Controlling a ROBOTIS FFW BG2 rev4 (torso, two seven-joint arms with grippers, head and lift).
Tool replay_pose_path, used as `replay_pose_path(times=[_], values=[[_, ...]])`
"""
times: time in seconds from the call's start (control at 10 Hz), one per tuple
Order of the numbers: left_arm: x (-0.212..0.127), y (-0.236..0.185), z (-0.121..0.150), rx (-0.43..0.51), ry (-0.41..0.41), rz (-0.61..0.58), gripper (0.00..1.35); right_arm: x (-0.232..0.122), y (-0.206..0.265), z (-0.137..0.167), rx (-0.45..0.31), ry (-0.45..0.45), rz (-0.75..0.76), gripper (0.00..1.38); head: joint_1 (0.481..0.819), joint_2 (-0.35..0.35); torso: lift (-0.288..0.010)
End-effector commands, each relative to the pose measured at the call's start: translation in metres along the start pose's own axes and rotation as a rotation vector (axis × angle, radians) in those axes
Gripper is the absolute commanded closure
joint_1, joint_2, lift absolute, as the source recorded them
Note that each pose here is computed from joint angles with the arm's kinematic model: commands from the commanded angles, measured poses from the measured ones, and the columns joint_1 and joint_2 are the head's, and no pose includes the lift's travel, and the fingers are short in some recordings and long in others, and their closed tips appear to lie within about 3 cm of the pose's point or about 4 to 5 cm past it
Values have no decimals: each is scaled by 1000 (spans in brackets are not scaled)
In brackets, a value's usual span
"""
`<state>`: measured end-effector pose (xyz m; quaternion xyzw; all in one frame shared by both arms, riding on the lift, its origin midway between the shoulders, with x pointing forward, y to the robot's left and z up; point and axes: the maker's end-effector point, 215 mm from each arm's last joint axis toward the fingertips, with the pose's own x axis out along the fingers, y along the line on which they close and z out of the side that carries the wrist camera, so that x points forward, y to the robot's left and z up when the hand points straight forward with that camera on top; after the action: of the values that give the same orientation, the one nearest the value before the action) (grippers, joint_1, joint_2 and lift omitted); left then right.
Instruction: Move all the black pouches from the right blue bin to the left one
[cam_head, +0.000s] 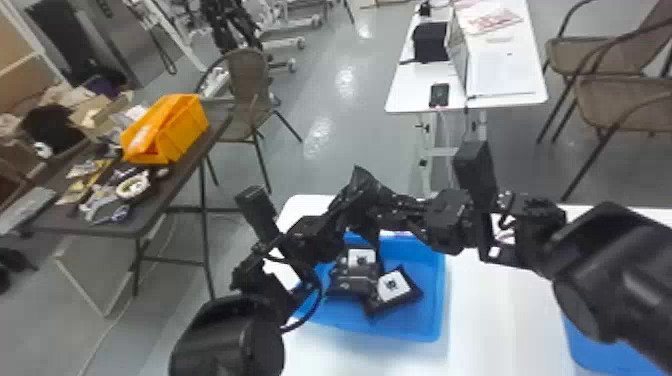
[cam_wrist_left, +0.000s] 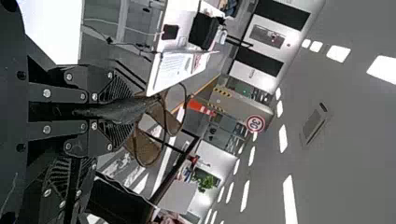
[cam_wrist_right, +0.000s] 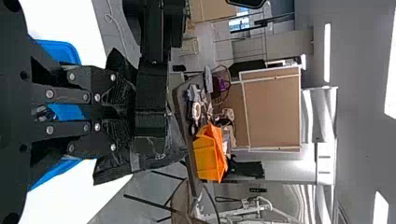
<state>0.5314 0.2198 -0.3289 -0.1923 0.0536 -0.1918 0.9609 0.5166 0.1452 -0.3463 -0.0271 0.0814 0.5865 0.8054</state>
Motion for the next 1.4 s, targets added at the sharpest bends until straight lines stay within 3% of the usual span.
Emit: replay_pose_path(times=[0.0,0.1,0.2,0.3,0.5,0.6,0.7,0.9,1.0,1.1,1.2,1.3], values=[[-5,4,5,-1,-25,11,1220,-3,-2,-3,2,-8,-14,389,695,350,0],[-7,6,8,5,-40,16,1220,-19,-19,-5,-19,-20,-77,42,695,350,0],[-12,12,12,15,-55,28,1220,-50,-47,-17,15,-45,-199,59,695,350,0],[-20,23,12,42,-60,58,1220,-100,-80,-37,85,-87,-388,163,695,342,0],[-40,53,-22,107,-2,132,1220,-204,-117,-68,135,-138,-722,260,695,272,0],[-44,58,-45,133,48,147,1220,-238,-123,-78,152,-140,-801,271,695,218,0],[-43,61,-60,180,76,152,1220,-256,-126,-84,160,-138,-845,271,695,170,0],[-33,61,-72,283,45,146,1202,-267,-129,-87,163,-139,-866,271,695,129,0],[-29,56,-68,282,6,130,697,-266,-131,-83,154,-143,-864,271,695,116,0],[-27,45,-57,304,-35,111,10,-267,-130,-81,145,-145,-867,271,695,107,0],[-24,35,-60,256,-43,83,-2,-271,-129,-83,147,-144,-873,271,695,99,0],[-27,29,-50,246,-87,80,188,-277,-127,-85,148,-146,-883,272,695,93,0]])
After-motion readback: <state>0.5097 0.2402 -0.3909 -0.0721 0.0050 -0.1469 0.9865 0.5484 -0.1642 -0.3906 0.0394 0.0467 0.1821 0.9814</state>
